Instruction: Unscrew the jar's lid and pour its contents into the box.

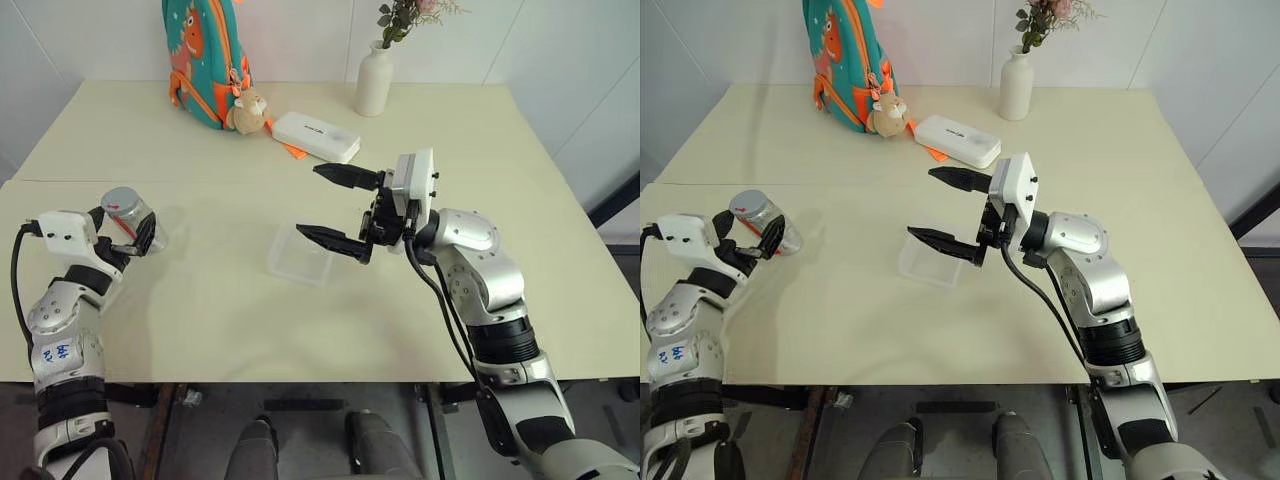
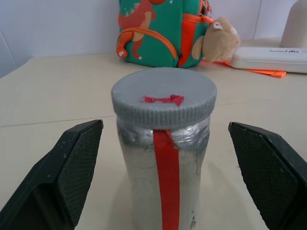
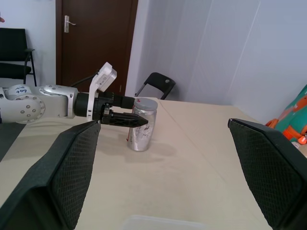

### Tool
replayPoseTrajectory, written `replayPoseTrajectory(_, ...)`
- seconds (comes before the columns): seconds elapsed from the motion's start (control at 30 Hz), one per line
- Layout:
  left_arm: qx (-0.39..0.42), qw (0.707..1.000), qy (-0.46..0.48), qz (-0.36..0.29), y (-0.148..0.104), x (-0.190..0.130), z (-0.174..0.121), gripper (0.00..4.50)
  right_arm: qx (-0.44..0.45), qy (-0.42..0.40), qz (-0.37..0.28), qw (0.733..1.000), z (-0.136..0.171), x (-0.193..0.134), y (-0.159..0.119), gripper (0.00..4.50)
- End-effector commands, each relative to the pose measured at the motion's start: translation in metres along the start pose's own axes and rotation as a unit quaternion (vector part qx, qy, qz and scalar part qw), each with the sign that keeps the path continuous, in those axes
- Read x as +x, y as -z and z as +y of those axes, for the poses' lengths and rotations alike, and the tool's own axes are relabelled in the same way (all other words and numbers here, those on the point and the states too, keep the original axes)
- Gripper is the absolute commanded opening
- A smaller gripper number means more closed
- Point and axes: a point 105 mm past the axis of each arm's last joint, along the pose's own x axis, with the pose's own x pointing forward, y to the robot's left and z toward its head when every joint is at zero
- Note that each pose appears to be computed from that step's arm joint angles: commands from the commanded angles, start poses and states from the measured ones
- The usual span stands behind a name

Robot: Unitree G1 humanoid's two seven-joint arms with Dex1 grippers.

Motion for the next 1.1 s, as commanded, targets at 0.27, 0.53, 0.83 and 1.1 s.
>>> replayPoseTrajectory(0.27, 0.032, 0.999, 0.005, -0.008, -0.005, 0.01, 0.003, 4.47, -0.017, 0.025, -0.015, 0.999, 0.0, -0.006, -0.013, 4.5)
replayPoseTrajectory(0.53, 0.047, 0.999, -0.015, -0.002, -0.001, 0.013, 0.011, 3.61, -0.019, 0.032, -0.016, 0.999, -0.001, -0.007, -0.012, 4.5)
replayPoseTrajectory(0.83, 0.012, 1.0, -0.009, -0.025, -0.008, 0.012, 0.005, 1.95, -0.012, 0.038, -0.015, 0.999, -0.003, -0.007, -0.009, 4.5)
replayPoseTrajectory(1.1, -0.025, 0.972, 0.221, -0.074, -0.104, 0.006, -0.084, 1.95, 0.003, 0.043, -0.013, 0.999, -0.006, 0.001, -0.016, 4.5)
